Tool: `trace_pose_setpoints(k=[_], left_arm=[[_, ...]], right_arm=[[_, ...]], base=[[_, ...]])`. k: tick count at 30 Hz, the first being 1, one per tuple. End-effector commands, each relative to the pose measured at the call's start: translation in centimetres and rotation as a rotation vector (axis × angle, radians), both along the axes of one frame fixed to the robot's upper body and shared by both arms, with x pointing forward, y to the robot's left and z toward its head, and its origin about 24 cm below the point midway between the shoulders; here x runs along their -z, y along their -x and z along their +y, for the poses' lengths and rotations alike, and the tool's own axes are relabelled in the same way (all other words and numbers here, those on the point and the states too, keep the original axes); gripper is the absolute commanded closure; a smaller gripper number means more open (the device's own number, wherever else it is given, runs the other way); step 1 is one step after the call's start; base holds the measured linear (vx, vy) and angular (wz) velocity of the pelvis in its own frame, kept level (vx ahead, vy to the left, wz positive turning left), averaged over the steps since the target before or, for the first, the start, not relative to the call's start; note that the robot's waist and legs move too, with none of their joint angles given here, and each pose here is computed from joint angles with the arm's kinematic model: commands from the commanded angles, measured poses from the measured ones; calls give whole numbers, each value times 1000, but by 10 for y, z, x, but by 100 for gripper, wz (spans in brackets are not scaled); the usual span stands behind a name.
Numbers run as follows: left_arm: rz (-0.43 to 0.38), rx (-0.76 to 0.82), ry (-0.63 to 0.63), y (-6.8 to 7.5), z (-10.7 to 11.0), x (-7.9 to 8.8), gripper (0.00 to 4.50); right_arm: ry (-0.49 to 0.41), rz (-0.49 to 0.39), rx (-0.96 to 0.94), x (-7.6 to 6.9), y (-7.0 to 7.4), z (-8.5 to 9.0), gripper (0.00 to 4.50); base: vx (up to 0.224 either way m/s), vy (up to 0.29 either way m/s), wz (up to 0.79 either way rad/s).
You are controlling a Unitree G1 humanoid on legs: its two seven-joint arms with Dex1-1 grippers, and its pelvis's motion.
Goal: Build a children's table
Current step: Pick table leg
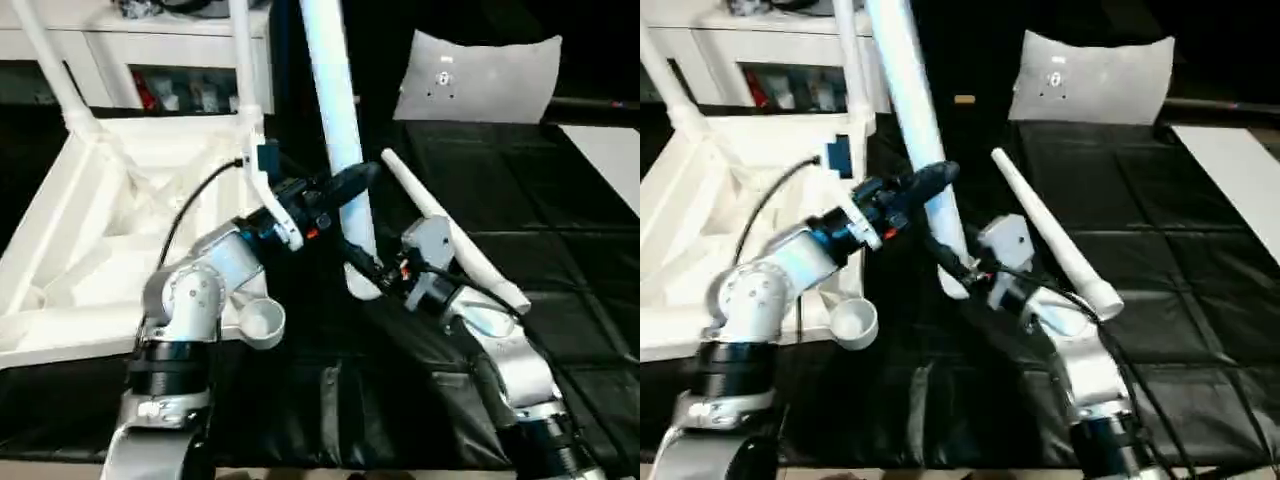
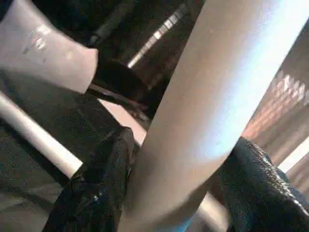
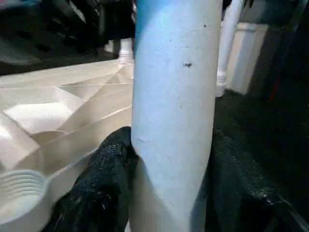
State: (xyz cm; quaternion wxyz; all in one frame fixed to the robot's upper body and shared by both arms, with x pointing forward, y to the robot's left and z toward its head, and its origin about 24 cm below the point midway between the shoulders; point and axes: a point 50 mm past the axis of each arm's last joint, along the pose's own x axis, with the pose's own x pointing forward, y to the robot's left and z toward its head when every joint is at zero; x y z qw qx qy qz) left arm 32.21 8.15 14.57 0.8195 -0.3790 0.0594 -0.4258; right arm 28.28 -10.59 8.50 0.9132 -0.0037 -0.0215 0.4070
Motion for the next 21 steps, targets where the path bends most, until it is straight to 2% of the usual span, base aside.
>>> trace_pose_setpoints(k=[1, 5, 8, 10, 13, 15, 18, 21], left_arm=[[87, 16, 47, -1, 0, 3, 178], [138, 64, 44, 4, -5, 13, 178], [164, 51, 33, 2, -5, 20, 178], [189, 18, 35, -1, -2, 24, 178], [175, -43, 2, -4, 3, 25, 178], [175, -57, -19, -4, 5, 28, 178], [226, -46, 53, -2, 6, 29, 178], [232, -47, 52, -1, 5, 32, 178]], right_arm=[[-23, -31, -147, -19, 8, 13, 263], [35, 7, -219, -21, 11, 12, 263], [70, 31, -251, -22, 13, 11, 263], [128, 60, -254, -26, 11, 9, 263], [188, 153, -208, -28, 8, 2, 264], [179, 173, -203, -30, 7, 1, 264], [124, 235, -159, -35, 5, -2, 264], [105, 278, -148, -35, 5, -3, 264]], base=[[0, 0, 0], [0, 0, 0], [0, 0, 0], [0, 0, 0], [0, 0, 0], [0, 0, 0], [0, 0, 0], [0, 0, 0]])
